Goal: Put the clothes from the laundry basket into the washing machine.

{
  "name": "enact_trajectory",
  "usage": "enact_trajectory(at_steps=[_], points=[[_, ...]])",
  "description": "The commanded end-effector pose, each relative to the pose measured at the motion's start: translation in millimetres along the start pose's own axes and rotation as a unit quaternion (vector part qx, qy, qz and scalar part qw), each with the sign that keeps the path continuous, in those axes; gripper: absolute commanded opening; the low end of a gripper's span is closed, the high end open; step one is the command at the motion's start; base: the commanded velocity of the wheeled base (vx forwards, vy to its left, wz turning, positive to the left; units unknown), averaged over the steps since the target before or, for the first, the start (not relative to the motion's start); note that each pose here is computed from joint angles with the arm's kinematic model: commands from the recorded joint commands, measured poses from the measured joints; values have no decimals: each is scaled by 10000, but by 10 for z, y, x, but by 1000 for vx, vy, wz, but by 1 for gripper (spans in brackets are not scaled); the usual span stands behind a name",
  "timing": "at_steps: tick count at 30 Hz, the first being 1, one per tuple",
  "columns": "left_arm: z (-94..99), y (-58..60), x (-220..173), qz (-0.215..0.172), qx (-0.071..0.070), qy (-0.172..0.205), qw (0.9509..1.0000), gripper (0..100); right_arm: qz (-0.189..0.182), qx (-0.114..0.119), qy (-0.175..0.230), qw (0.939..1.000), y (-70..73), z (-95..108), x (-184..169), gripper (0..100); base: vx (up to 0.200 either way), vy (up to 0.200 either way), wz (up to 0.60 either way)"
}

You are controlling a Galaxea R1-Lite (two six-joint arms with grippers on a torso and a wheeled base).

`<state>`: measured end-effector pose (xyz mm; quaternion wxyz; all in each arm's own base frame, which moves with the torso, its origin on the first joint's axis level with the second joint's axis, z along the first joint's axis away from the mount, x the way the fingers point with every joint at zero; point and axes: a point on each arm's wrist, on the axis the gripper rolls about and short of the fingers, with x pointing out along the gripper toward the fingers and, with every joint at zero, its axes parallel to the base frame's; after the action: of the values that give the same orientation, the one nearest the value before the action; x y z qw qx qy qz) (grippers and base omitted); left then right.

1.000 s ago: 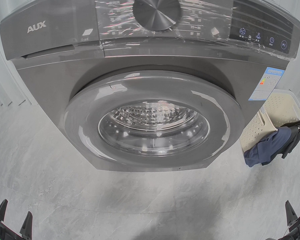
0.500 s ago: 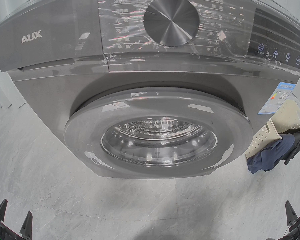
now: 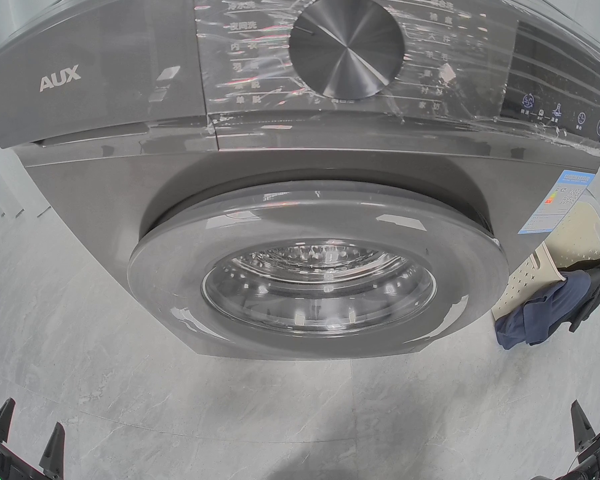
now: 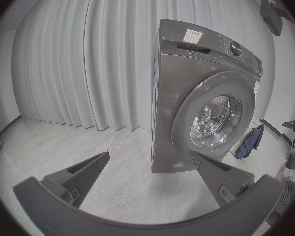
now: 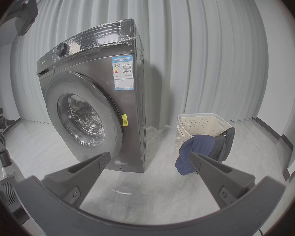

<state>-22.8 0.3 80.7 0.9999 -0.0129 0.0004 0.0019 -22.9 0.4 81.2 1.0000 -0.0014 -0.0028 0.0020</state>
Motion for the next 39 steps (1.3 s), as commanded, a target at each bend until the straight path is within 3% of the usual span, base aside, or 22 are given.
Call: enact_trajectory(at_steps=[1, 6, 12, 21, 29, 30, 33, 34, 35, 39], points=[[-46, 1, 3, -3, -2, 19, 10000, 100, -13, -17, 5, 10000, 1, -52, 0, 100, 0, 0, 0], [-46, 2, 3, 4, -1, 19, 10000, 100, 26, -9, 5, 10000, 2, -52, 0, 100, 0, 0, 0], [-46, 1, 3, -3, -9, 19, 10000, 100, 26, -9, 12, 10000, 2, -54, 0, 100, 0, -200, 0], [-46, 1, 3, -3, -9, 19, 10000, 100, 49, -9, 4, 10000, 3, -52, 0, 100, 0, 0, 0], [-46, 1, 3, -3, -9, 19, 10000, 100, 429, -97, 337, 9985, -1, -39, 46, 100, 0, 0, 0], [-46, 1, 3, -3, -2, 19, 10000, 100, 412, -97, 214, 9989, 2, 1, 40, 100, 0, 0, 0], [-46, 1, 3, -3, -9, 19, 10000, 100, 105, -63, -685, 9976, 11, 490, -88, 100, 0, 0, 0], [-46, 1, 3, -3, -9, 19, 10000, 100, 90, -63, -769, 9970, 15, 549, -106, 100, 0, 0, 0], [-46, 1, 3, -3, -2, 19, 10000, 100, 67, -77, -738, 9972, 20, 606, -95, 100, 0, 0, 0], [-48, 1, 3, -3, -1, 27, 10000, 100, 283, -81, 299, 9991, 16, 559, 217, 100, 0, 0, 0]])
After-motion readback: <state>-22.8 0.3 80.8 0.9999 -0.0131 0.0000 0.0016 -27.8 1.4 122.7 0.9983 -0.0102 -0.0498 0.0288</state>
